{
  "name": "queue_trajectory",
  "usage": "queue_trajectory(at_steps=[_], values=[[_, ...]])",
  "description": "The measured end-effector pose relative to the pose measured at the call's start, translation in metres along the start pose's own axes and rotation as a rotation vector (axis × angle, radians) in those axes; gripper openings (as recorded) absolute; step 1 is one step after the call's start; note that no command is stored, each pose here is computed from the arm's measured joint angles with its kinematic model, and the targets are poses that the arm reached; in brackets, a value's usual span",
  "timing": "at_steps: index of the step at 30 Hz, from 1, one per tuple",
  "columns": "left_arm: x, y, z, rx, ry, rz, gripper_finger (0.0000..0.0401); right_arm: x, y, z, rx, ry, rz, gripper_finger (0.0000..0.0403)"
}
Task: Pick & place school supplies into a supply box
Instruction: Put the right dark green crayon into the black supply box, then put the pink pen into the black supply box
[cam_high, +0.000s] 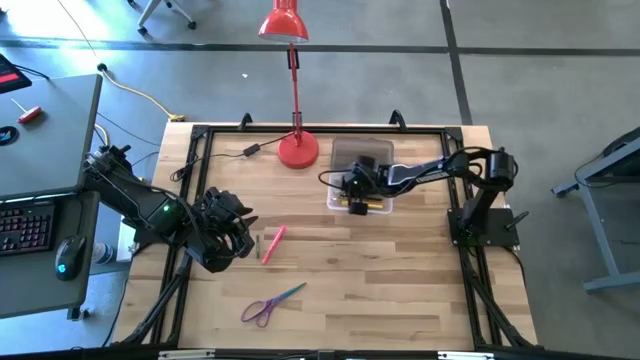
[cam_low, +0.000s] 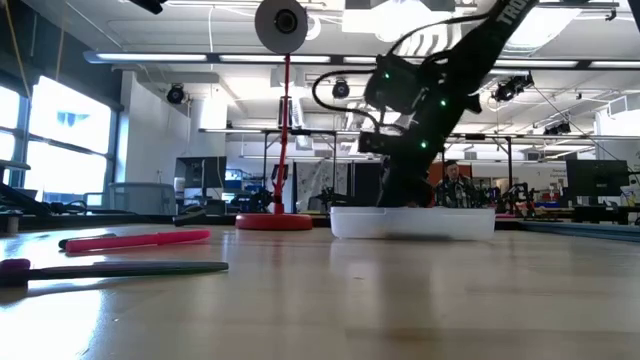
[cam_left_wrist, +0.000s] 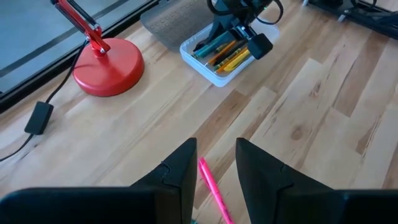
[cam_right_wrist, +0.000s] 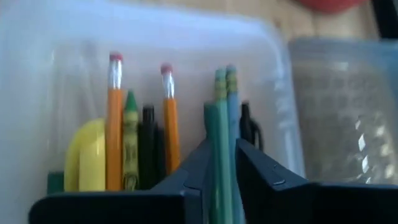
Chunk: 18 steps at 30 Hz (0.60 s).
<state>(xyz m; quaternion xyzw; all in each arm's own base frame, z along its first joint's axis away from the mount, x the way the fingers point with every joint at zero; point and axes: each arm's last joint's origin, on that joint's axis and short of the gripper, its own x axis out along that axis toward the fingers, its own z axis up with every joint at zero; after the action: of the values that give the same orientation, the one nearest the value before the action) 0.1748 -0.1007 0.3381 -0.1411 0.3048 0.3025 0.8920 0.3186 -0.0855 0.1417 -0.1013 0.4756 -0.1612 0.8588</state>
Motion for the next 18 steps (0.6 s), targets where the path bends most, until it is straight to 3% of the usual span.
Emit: queue_trajectory(at_steps=[6, 10, 14, 18], values=[[0.000, 0.000, 0.000, -0.005, -0.003, 0.000, 0.0140, -0.014, 0.003, 0.037, 0.016, -0.119, 0.024, 0.0084], [0.000, 0.000, 0.000, -0.007, -0.003, 0.000, 0.0140, -0.034, 0.019, 0.075, 0.016, -0.294, 0.153, 0.0093], [0.000, 0.000, 0.000, -0.008, -0.003, 0.000, 0.0140, -0.050, 0.054, 0.097, -0.173, -0.473, 0.203, 0.0094], [0.000, 0.000, 0.000, -0.011, -0.003, -0.002, 0.0140, -0.052, 0.092, 0.102, -0.315, -0.599, 0.286, 0.0094]])
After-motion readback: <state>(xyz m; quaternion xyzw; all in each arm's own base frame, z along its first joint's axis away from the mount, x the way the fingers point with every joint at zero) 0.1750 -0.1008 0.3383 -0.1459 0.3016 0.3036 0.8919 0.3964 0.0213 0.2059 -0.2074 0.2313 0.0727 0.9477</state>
